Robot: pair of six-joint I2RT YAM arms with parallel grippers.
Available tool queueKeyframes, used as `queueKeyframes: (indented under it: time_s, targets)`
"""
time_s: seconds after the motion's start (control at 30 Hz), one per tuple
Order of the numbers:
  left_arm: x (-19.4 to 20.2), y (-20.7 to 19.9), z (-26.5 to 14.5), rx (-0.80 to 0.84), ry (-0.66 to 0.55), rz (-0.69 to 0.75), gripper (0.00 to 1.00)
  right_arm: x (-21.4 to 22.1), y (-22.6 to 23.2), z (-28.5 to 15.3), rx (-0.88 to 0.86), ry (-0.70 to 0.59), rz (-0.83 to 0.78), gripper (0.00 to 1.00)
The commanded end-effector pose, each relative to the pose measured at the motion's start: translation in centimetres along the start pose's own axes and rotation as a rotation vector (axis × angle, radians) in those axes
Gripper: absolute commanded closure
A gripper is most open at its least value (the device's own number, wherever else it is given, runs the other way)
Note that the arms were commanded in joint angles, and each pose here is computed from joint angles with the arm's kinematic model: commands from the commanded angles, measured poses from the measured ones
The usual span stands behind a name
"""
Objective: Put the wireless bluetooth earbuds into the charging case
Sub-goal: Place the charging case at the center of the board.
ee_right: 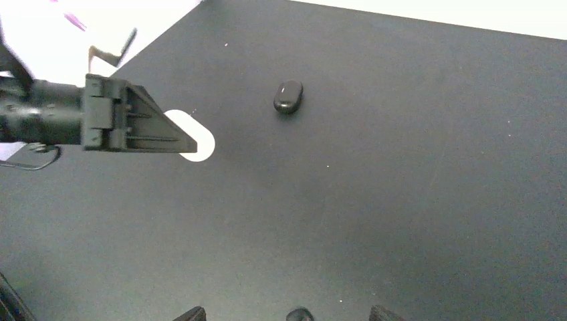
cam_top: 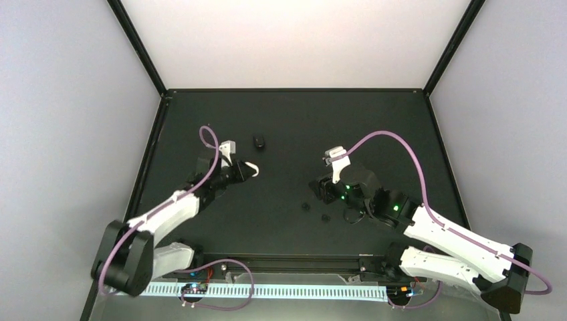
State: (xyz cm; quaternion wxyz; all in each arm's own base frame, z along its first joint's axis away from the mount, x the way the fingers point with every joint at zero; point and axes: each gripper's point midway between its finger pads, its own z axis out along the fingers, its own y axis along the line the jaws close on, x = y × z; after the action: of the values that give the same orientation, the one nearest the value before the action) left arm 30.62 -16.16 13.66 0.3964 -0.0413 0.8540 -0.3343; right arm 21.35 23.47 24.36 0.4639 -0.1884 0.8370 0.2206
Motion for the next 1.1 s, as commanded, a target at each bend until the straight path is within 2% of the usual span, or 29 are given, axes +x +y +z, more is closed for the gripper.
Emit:
queueKeyframes:
  time_s: [0.0, 0.17, 0.23, 0.5, 0.67, 0.77, 0.97, 1.07]
  targets:
    - [-1.7, 3.1, 1.7, -0.061, 0.076, -0.13, 0.98, -1.1, 0.2, -0.6, -0.031, -0.07, 0.041, 0.36]
    - [-3.6, 9.2, 2.8, -0.161, 0.051, -0.27, 0.98, 0.3, 0.5, -0.3, -0.067, -0.043, 0.04, 0.36]
    - [-4.0, 10.8, 3.4, -0.196, 0.08, -0.301, 0.98, 0.7, 0.4, -0.4, -0.068, -0.035, 0.036, 0.36]
    - [-4.1, 14.3, 5.1, -0.298, 0.167, -0.292, 0.97, 1.2, -0.4, -1.4, -0.054, -0.05, 0.014, 0.36]
    - [-3.4, 15.3, 5.5, -0.317, 0.189, -0.289, 0.9, 1.5, -0.4, -1.7, -0.063, -0.037, -0.005, 0.36]
    - [-2.7, 15.9, 5.5, -0.339, 0.204, -0.289, 0.8, 1.6, -0.3, -1.8, -0.068, -0.035, -0.004, 0.36]
    - [-2.5, 17.0, 4.7, -0.395, 0.186, -0.318, 0.52, 1.2, -0.5, -2.2, -0.059, -0.046, -0.01, 0.36]
    - [-3.5, 17.0, 3.4, -0.446, 0.147, -0.31, 0.22, 0.7, -0.6, -2.4, -0.051, -0.056, -0.011, 0.36]
